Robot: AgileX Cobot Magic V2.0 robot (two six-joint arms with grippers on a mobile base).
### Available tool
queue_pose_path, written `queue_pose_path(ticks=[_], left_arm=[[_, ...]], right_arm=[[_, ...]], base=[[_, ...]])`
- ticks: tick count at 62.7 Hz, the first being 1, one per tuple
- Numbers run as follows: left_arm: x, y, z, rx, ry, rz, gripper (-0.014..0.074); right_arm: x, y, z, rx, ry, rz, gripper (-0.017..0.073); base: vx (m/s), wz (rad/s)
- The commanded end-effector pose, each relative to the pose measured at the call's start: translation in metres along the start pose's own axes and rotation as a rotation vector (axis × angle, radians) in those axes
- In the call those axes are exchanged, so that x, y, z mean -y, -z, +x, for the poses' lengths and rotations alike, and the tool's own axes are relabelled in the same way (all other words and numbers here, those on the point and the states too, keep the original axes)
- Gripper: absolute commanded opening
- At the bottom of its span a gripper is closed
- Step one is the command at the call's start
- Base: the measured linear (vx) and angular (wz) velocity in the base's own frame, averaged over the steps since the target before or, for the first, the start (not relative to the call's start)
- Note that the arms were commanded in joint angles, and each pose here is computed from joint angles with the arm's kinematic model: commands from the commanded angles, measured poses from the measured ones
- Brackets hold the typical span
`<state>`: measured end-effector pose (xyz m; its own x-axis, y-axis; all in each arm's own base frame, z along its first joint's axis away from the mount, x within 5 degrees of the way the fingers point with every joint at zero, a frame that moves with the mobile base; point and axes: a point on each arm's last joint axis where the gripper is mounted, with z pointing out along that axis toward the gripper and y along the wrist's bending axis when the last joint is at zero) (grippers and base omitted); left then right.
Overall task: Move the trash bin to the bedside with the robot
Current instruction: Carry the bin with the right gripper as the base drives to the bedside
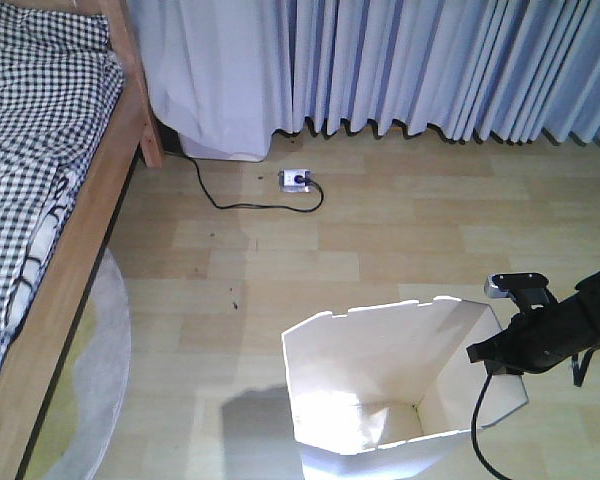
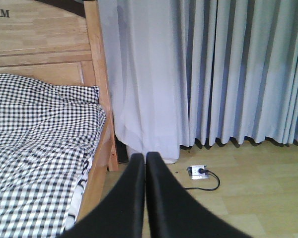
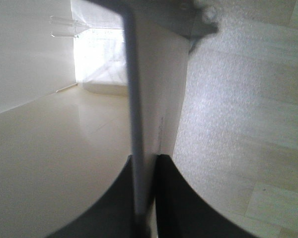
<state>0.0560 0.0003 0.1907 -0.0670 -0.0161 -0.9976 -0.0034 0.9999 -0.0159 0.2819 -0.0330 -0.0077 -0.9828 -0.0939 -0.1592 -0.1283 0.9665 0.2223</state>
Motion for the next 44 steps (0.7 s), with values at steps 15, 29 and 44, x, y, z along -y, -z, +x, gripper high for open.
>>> queue_pose_path(ticks=[15,29,44], left_arm=[[0.0004,0.0024,-0.0147,0.101,0.009,0.002,-0.0006],[0.0004,0.0024,-0.0147,0.101,0.009,0.002,-0.0006],[0.0004,0.0024,-0.0147,0.101,0.009,0.002,-0.0006]], right_arm=[[-0.0121,0.0201,-0.0147,0.072,-0.01,-0.11,-0.0005],[-0.0121,0.0201,-0.0147,0.072,-0.01,-0.11,-0.0005],[-0.0121,0.0201,-0.0147,0.072,-0.01,-0.11,-0.0005]], base=[[0.28,-0.02],[0.29,-0.02],[0.29,0.0]])
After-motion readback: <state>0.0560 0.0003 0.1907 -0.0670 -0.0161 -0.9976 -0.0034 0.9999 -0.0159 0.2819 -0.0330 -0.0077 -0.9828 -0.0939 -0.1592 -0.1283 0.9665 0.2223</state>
